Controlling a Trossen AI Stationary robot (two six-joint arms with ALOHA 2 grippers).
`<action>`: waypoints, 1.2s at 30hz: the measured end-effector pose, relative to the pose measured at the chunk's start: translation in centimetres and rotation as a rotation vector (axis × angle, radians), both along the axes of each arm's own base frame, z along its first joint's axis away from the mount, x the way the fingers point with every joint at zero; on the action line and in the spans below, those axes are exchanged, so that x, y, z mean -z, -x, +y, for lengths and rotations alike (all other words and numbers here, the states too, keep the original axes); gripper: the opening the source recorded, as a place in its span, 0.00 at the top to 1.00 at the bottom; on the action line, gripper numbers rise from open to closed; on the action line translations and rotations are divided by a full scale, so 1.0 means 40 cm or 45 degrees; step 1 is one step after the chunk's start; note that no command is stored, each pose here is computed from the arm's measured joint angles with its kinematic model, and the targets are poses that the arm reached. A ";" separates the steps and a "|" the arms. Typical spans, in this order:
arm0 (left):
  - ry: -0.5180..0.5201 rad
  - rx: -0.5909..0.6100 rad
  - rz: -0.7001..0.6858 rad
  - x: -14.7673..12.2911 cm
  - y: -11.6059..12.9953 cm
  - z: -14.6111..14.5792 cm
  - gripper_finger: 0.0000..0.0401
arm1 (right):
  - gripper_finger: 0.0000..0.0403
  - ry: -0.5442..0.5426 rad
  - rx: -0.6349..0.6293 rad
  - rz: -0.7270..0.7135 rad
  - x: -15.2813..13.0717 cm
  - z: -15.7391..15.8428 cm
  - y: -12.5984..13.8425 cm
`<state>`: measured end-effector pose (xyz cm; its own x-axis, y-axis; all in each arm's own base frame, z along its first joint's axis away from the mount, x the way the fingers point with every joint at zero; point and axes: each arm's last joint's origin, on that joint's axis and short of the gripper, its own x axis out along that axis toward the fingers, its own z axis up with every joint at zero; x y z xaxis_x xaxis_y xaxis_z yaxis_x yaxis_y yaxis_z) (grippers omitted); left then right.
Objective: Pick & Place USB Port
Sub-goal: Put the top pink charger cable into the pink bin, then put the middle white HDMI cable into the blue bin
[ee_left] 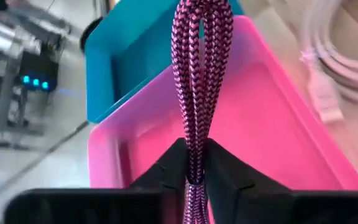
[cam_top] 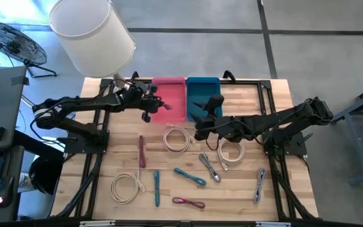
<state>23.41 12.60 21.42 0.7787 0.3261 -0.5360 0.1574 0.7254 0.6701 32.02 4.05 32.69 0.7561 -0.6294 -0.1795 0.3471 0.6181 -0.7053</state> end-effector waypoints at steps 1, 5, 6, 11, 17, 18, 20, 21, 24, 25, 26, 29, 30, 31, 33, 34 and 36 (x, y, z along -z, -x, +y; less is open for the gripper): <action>0.021 -0.021 -0.028 -0.001 -0.003 0.002 0.84 | 0.49 -0.003 0.001 -0.002 0.000 0.000 0.000; 0.028 -0.047 -0.100 -0.011 -0.009 0.005 0.71 | 0.49 -0.002 -0.006 0.004 0.001 0.000 0.000; 0.025 -0.047 -0.108 -0.012 -0.010 0.005 0.68 | 0.49 -0.004 -0.006 0.004 0.001 0.000 0.000; -0.003 -0.098 -0.101 -0.013 -0.009 0.009 0.60 | 0.49 -0.023 0.000 0.022 0.008 0.000 0.002; -0.043 -0.159 -0.105 -0.023 -0.002 0.010 0.58 | 0.49 -0.022 0.001 0.056 0.015 0.000 0.004; -0.029 -0.122 -0.126 -0.029 -0.001 0.007 0.57 | 0.49 -0.029 -0.005 0.065 0.017 0.000 0.004; 0.022 -0.015 -0.194 -0.048 0.003 -0.004 0.57 | 0.49 -0.064 -0.037 0.086 0.024 0.001 0.005; 0.051 0.027 -0.235 -0.060 0.007 -0.010 0.57 | 0.49 -0.089 -0.064 0.105 0.030 0.000 0.006; 0.136 0.157 -0.379 -0.108 0.027 -0.032 0.57 | 0.49 -0.208 -0.202 0.189 0.050 0.002 0.009; 0.162 0.191 -0.419 -0.125 0.037 -0.041 0.57 | 0.49 -0.266 -0.264 0.223 0.057 0.002 0.010; 0.184 0.227 -0.463 -0.142 0.047 -0.049 0.57 | 0.49 -0.333 -0.323 0.257 0.065 0.001 0.011; 0.257 0.366 -0.587 -0.194 0.085 -0.079 0.57 | 0.49 -0.525 -0.457 0.338 0.083 -0.005 0.016; 0.280 0.417 -0.623 -0.210 0.099 -0.090 0.57 | 0.49 -0.561 -0.475 0.351 0.085 -0.008 0.017; 0.304 0.465 -0.651 -0.223 0.112 -0.100 0.57 | 0.49 -0.580 -0.480 0.358 0.087 -0.009 0.018; 0.360 0.547 -0.690 -0.245 0.139 -0.120 0.57 | 0.49 -0.593 -0.485 0.365 0.088 -0.012 0.018; 0.386 0.592 -0.702 -0.254 0.152 -0.130 0.57 | 0.49 -0.604 -0.504 0.369 0.089 -0.011 0.018; 0.438 0.718 -0.706 -0.267 0.174 -0.149 0.57 | 0.49 -0.636 -0.562 0.372 0.093 -0.006 0.011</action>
<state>16.44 6.66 32.11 0.9540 -0.2984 -0.0283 0.2700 0.8143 0.5139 31.58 3.82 28.97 0.7977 -0.0673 -0.5993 -0.1682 0.9295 -0.3283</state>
